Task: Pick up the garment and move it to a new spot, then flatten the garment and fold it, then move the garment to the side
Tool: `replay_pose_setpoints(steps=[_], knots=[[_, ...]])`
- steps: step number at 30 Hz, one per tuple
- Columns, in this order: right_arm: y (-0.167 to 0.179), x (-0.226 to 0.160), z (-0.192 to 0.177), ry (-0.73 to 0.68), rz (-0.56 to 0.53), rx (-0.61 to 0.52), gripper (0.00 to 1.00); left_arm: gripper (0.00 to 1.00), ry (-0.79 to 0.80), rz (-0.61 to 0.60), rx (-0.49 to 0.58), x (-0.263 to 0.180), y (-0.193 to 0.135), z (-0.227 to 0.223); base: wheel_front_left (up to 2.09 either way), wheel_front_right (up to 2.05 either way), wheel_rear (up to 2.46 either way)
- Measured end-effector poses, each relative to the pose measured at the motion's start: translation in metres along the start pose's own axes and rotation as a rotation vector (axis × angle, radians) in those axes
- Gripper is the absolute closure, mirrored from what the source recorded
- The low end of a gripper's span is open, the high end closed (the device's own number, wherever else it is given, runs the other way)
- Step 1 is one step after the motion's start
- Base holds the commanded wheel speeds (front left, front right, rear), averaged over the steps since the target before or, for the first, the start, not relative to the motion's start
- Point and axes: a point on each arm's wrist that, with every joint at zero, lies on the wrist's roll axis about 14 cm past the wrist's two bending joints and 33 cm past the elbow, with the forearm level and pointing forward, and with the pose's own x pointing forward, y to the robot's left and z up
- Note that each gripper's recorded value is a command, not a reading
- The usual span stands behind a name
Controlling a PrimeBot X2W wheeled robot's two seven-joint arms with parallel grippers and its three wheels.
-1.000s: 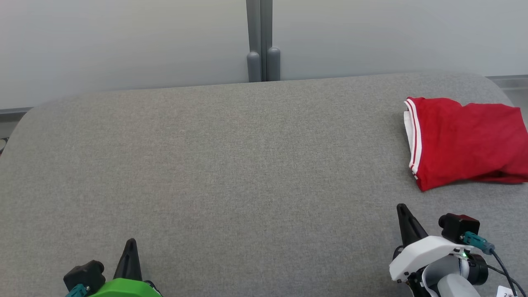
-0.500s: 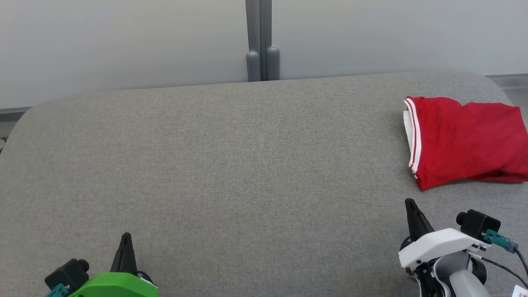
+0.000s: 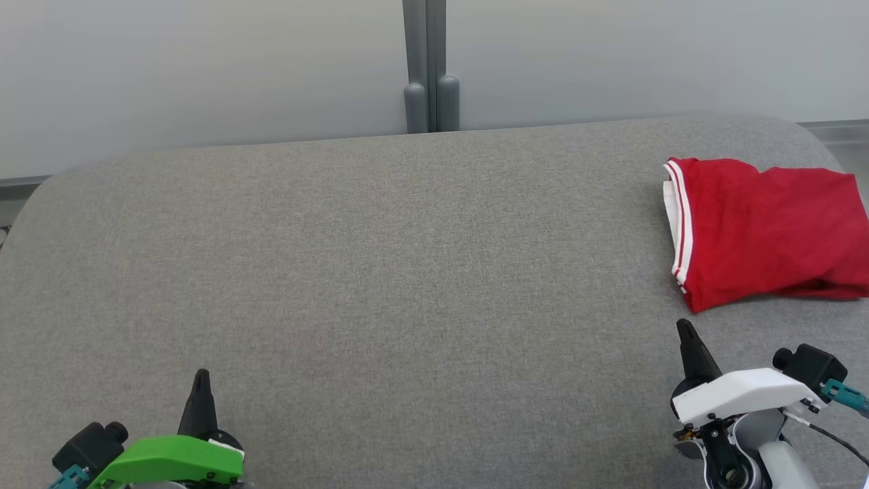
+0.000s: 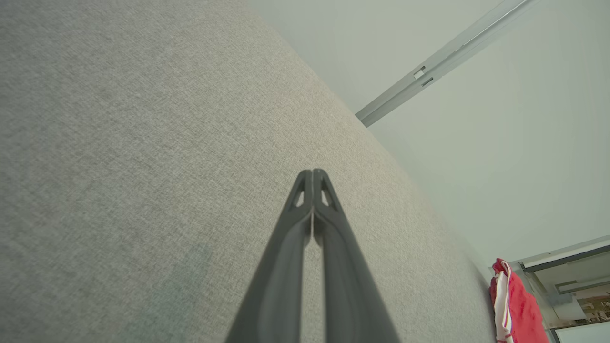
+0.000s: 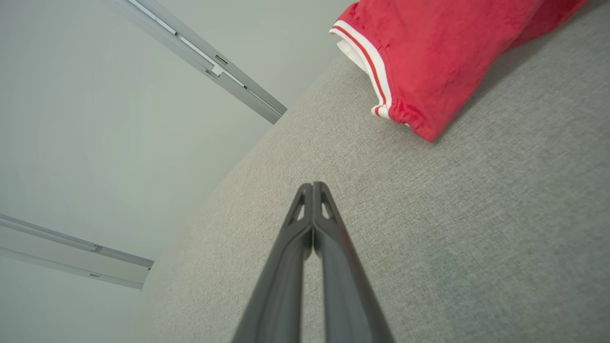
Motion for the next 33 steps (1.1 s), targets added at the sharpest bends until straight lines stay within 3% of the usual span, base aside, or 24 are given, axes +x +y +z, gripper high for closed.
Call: replay_pose_setpoints(steps=[33], knots=[[0.004, 0.002, 0.019, -0.028, 0.022, 0.386, 1.00, 1.00, -0.006, -0.068, -0.364, 0.010, -0.021, 0.017, 0.00, 0.00, 0.00]])
